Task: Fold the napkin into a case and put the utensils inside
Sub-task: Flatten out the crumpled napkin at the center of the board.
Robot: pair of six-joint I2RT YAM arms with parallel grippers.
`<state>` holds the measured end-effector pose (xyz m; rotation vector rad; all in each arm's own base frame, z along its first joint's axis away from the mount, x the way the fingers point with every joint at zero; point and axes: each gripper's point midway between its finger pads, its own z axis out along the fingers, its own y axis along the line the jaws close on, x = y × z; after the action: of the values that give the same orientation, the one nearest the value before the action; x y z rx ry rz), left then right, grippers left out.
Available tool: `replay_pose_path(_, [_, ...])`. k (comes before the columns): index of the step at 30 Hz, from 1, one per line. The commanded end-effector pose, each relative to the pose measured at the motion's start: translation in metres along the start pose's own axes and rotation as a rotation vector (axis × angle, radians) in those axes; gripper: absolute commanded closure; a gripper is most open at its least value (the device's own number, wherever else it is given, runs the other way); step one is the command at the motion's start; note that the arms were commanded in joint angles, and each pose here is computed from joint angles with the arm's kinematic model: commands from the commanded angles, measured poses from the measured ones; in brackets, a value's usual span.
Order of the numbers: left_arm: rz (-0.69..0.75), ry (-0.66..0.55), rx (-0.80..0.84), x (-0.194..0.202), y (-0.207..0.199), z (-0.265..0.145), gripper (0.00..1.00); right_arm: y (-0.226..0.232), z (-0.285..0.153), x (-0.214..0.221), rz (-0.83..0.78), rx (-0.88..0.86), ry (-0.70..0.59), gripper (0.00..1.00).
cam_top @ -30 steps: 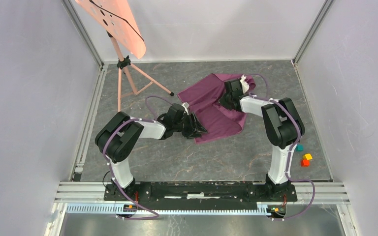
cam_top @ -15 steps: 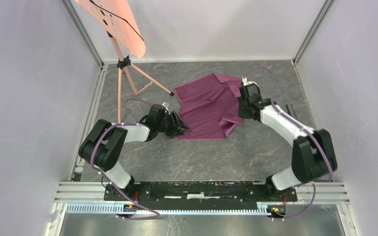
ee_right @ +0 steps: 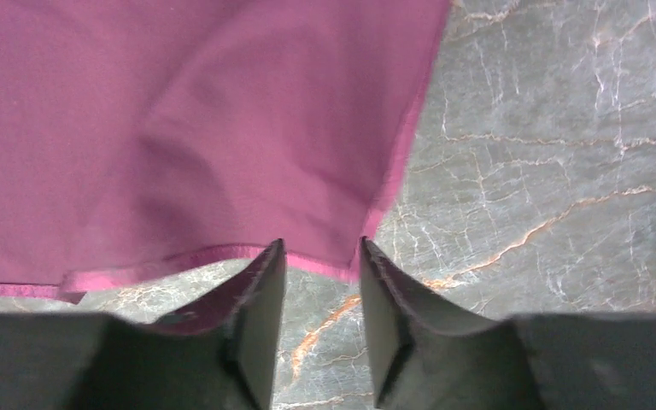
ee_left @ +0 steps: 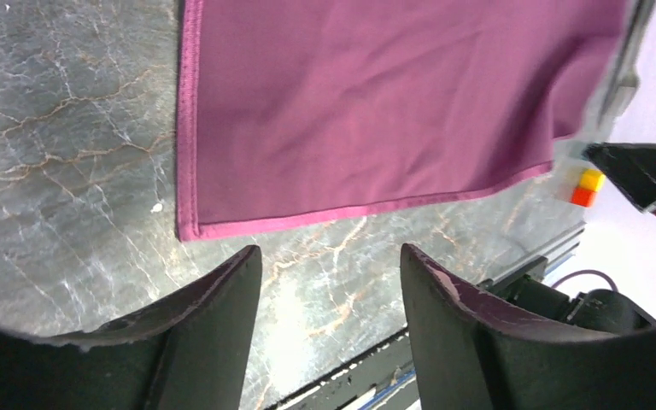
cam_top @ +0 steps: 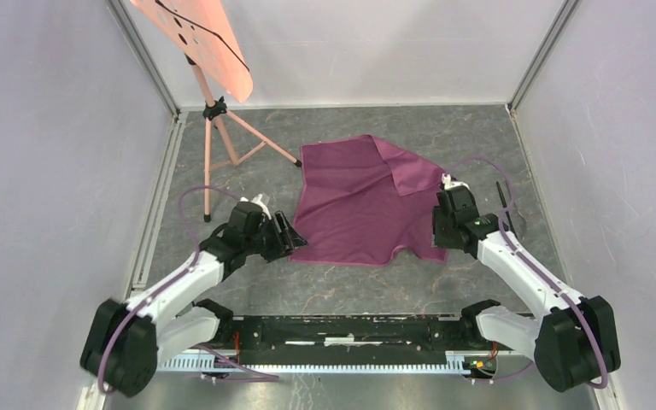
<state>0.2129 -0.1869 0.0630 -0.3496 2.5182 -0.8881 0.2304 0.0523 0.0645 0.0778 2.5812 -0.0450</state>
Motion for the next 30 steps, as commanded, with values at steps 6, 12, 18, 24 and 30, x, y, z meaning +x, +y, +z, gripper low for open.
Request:
replay_pose_path(6, [0.07, -0.03, 0.126, -0.016, -0.042, -0.023, 0.25, 0.047, -0.013, -0.118, -0.136, -0.171, -0.29, 0.34])
replay_pose_path(12, [0.06, 0.044, 0.177, -0.02, -0.06, 0.001, 0.23, 0.08, 0.024, -0.173, -0.233, -0.201, -0.278, 0.34])
replay_pose_path(18, [0.078, 0.107, 0.171, -0.017, -0.069, 0.024, 0.23, 0.09, 0.071, -0.198, -0.305, -0.146, -0.232, 0.41])
replay_pose_path(24, [0.057, 0.128, 0.103, -0.01, -0.055, 0.046, 0.23, 0.101, 0.098, -0.203, -0.367, -0.066, -0.217, 0.39])
replay_pose_path(30, [0.042, 0.147, 0.031, -0.004, -0.033, 0.06, 0.24, 0.112, 0.109, -0.2, -0.449, 0.022, -0.216, 0.38])
